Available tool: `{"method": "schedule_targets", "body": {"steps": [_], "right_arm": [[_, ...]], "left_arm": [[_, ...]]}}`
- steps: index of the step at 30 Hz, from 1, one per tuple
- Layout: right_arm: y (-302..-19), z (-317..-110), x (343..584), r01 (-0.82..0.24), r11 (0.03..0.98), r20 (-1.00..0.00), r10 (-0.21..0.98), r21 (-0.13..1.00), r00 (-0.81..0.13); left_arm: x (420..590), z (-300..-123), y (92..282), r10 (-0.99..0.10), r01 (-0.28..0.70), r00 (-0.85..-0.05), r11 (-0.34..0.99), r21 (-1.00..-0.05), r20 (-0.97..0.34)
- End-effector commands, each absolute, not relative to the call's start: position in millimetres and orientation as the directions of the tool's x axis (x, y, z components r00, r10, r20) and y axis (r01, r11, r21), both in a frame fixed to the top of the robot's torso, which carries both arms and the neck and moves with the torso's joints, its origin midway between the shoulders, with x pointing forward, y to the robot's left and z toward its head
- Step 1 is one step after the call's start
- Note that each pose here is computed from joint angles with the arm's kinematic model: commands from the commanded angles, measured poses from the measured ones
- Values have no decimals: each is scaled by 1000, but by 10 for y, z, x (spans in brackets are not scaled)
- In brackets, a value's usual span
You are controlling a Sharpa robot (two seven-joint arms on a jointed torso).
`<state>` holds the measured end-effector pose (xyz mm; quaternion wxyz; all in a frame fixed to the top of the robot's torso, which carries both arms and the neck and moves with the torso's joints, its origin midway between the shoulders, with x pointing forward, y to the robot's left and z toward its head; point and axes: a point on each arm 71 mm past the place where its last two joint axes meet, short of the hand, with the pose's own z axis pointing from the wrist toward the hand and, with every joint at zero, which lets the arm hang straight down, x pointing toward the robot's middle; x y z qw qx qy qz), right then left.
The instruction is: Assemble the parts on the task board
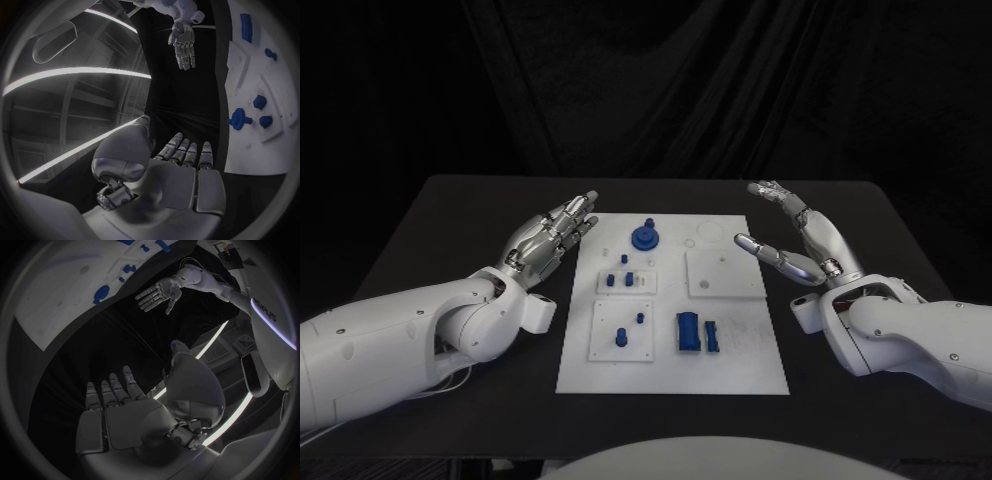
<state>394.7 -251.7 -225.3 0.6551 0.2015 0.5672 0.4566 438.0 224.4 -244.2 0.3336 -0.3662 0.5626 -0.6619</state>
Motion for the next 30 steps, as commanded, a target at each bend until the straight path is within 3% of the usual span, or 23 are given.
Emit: {"method": "schedule_targets", "body": {"steps": [1,11,15,21,30], "right_arm": [[-2486,-2291,4052,-271,431,-464,883,860,-69],[-2147,-2260,4436,-99,173,-178,983,980,-47],[-2041,-2251,4529,-50,86,-88,996,995,-34],[-1939,-2243,4607,-6,2,-3,1000,1000,-20],[-1924,-2242,4618,1,-10,10,1000,1000,-17]], "left_arm": [[4437,-2431,2213,-916,39,-396,-92,-995,70],[4579,-2302,2007,-989,26,-143,-28,-999,24],[4602,-2270,1962,-997,13,-76,-17,-1000,16],[4617,-2244,1926,-1000,0,-21,-10,-1000,10],[4618,-2242,1924,-1000,-1,-17,-10,-1000,10]]}}
